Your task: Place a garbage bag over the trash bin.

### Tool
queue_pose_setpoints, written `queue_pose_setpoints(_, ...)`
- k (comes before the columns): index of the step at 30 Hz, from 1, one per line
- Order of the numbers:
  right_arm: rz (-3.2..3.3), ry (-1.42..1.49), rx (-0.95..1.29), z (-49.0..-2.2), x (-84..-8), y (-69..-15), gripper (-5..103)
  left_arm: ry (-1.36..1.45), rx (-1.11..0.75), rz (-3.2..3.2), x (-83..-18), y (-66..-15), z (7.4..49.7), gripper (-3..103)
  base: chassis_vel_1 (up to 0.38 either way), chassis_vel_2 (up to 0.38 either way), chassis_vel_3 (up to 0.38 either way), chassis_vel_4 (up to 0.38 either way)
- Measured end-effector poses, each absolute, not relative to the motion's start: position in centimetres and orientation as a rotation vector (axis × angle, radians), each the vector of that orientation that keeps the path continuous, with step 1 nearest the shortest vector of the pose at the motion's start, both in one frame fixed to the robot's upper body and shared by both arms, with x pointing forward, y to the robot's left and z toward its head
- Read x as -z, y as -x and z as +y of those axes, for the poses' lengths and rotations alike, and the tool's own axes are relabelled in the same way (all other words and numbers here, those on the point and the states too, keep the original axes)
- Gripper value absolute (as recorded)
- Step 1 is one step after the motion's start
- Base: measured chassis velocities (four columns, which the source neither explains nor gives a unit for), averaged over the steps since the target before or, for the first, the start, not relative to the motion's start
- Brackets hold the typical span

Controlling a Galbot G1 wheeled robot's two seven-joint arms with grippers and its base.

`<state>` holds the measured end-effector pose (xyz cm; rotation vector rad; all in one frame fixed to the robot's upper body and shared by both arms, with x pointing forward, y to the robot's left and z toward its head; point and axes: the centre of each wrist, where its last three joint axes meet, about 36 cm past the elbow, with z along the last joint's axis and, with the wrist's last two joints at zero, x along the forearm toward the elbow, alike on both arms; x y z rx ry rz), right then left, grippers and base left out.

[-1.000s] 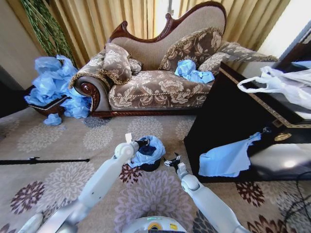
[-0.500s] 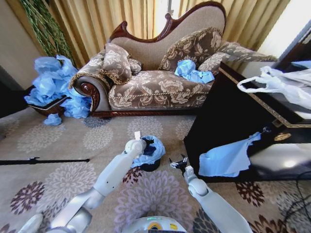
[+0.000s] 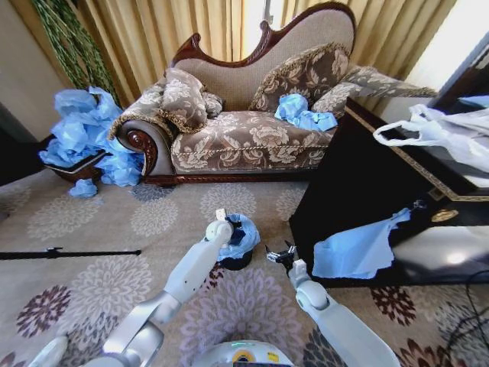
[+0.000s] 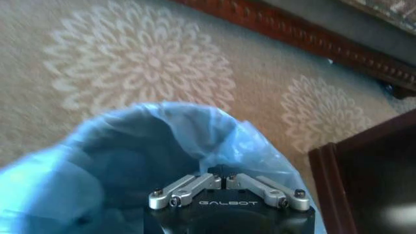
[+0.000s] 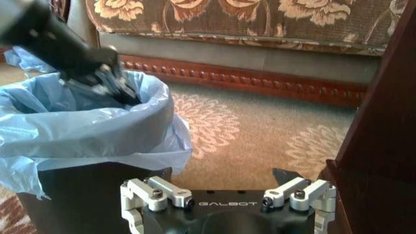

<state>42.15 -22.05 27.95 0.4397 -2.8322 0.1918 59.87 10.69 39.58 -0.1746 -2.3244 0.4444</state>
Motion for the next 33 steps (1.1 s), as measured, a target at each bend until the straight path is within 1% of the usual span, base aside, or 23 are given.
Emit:
queue_pose_setpoints(6, -2.823, -0.448, -0.185, -22.0, -28.1, -42.6, 100, 0.214, -0.464, -2.288, -38.5, -60.2, 8.8, 0, 0.000, 0.000, 0.000, 0.000)
queue_pose_setpoints(10, -2.819, -0.455, -0.175, -21.7, -28.2, -42.9, 100, 0.214, -0.451, -2.274, -37.7, -59.7, 8.4, 0, 0.000, 0.000, 0.000, 0.000)
queue_pose_setpoints(21, -2.814, -0.466, -0.147, -20.8, -28.2, -43.5, 100, 0.139, -0.428, -2.243, -36.3, -58.1, 9.9, 0, 0.000, 0.000, 0.000, 0.000)
queue_pose_setpoints(26, -2.809, -0.469, -0.143, -20.5, -28.1, -43.3, 100, 0.185, -0.461, -2.286, -38.5, -57.5, 10.1, 0, 0.000, 0.000, 0.000, 0.000)
queue_pose_setpoints(33, -2.804, -0.465, -0.139, -20.3, -27.9, -43.0, 100, 0.110, -0.426, -2.284, -38.4, -58.6, 10.6, 0, 0.000, 0.000, 0.000, 0.000)
